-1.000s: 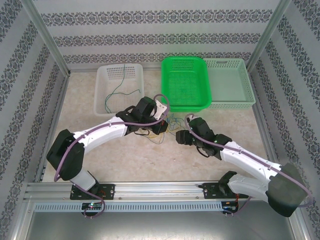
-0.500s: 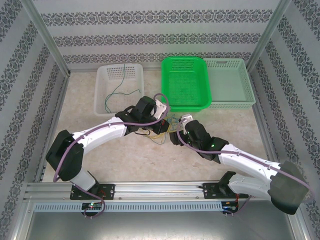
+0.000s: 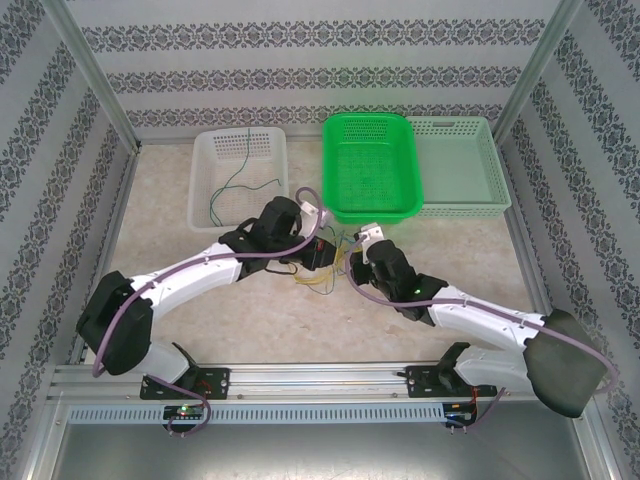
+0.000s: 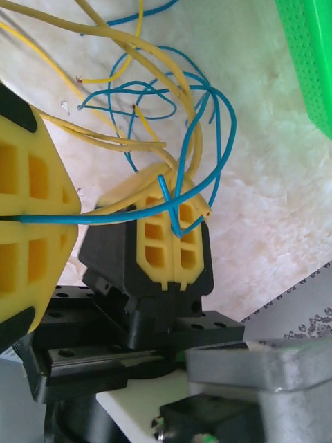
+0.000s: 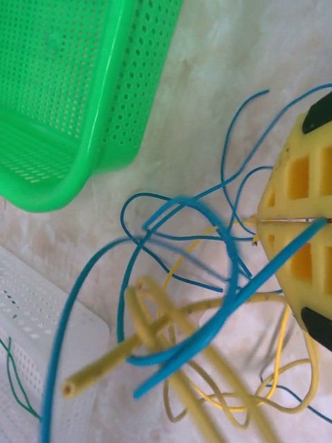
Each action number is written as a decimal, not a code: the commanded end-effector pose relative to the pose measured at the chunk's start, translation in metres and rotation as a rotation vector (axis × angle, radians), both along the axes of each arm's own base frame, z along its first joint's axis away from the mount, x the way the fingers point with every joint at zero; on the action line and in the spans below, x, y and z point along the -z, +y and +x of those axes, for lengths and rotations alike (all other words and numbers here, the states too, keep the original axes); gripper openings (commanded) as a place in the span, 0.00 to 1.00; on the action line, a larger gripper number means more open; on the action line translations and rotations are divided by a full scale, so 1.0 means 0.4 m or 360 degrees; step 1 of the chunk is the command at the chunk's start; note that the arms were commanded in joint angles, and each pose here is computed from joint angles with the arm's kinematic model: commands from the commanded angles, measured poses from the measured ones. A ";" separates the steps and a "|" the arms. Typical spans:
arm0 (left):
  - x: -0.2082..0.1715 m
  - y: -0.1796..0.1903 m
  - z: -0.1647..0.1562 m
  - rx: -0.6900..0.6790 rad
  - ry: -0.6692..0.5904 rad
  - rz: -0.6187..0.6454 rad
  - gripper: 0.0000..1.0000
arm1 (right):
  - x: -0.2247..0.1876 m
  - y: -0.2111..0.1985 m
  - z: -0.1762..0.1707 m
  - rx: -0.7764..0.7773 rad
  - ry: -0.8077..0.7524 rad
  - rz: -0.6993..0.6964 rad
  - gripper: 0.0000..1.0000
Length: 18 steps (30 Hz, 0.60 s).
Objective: Untangle the cables
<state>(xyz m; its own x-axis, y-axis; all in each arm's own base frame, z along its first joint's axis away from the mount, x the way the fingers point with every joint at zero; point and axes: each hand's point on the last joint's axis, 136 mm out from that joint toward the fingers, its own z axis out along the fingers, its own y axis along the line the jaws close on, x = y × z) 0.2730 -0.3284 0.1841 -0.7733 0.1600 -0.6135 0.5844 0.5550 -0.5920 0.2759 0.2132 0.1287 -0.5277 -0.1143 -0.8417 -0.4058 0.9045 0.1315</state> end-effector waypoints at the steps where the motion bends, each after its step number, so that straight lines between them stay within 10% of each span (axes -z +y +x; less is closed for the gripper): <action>1: -0.049 0.024 0.028 -0.0069 -0.0096 -0.0037 0.07 | -0.025 -0.040 -0.014 0.0054 -0.0045 0.0026 0.00; 18: 0.132 0.093 0.070 -0.0129 0.0012 0.0550 0.10 | -0.411 -0.216 -0.079 0.0212 -0.0246 0.0228 0.00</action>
<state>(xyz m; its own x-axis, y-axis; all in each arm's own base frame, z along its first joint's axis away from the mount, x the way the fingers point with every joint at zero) 0.2962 -0.3003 0.1353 -0.7987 0.2634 -0.5411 0.5278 0.7385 -0.4196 0.2492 0.1371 0.2598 -0.4219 0.0475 -0.9054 -0.3132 0.9295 0.1947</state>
